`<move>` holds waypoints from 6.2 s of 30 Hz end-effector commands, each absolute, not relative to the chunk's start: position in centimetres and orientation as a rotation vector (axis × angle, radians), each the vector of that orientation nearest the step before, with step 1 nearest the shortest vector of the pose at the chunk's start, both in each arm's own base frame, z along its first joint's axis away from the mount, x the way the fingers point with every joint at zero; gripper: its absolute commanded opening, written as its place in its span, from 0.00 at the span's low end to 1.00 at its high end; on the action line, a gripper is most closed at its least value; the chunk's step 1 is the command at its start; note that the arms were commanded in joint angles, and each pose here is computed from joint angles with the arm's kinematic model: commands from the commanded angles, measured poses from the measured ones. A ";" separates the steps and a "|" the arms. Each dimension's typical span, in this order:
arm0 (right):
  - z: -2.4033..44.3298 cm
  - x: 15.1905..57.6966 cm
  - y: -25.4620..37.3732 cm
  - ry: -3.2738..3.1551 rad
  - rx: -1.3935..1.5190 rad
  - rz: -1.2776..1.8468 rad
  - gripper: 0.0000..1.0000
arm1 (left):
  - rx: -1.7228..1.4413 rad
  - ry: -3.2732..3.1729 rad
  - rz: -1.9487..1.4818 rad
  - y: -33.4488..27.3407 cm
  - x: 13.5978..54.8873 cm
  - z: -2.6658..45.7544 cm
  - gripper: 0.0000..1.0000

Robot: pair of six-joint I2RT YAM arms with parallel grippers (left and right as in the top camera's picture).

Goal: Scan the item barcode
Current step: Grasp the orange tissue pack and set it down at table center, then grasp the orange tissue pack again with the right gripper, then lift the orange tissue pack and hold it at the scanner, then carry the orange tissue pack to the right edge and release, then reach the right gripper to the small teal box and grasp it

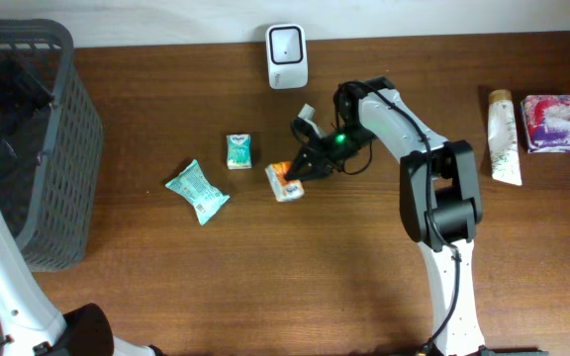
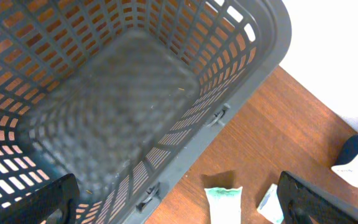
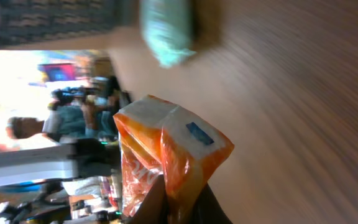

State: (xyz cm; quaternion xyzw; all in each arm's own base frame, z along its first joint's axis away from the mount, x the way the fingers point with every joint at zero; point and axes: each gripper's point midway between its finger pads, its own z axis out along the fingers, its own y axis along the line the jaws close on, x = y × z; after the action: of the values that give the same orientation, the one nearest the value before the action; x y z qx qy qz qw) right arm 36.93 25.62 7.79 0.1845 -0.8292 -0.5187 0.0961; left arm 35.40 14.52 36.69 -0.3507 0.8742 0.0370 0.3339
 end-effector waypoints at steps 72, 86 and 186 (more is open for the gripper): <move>4.6 39.0 9.7 -2.783 -0.073 -1.367 0.38 | -0.902 2.279 0.118 14.8 35.3 37.0 0.99; -0.7 36.8 13.6 -2.898 0.166 -0.921 0.38 | -0.902 2.279 0.118 14.8 35.3 37.0 0.99; 16.5 52.7 -0.8 -3.724 -0.099 -0.241 0.72 | -0.903 2.282 0.118 14.8 35.2 36.9 0.99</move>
State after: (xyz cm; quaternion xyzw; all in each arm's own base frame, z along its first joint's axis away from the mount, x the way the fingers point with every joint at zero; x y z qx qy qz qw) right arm 51.82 -9.91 11.10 -0.1050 -0.9648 0.0183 -0.2405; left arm 35.31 14.54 36.63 -0.3511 0.8746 0.0386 0.3321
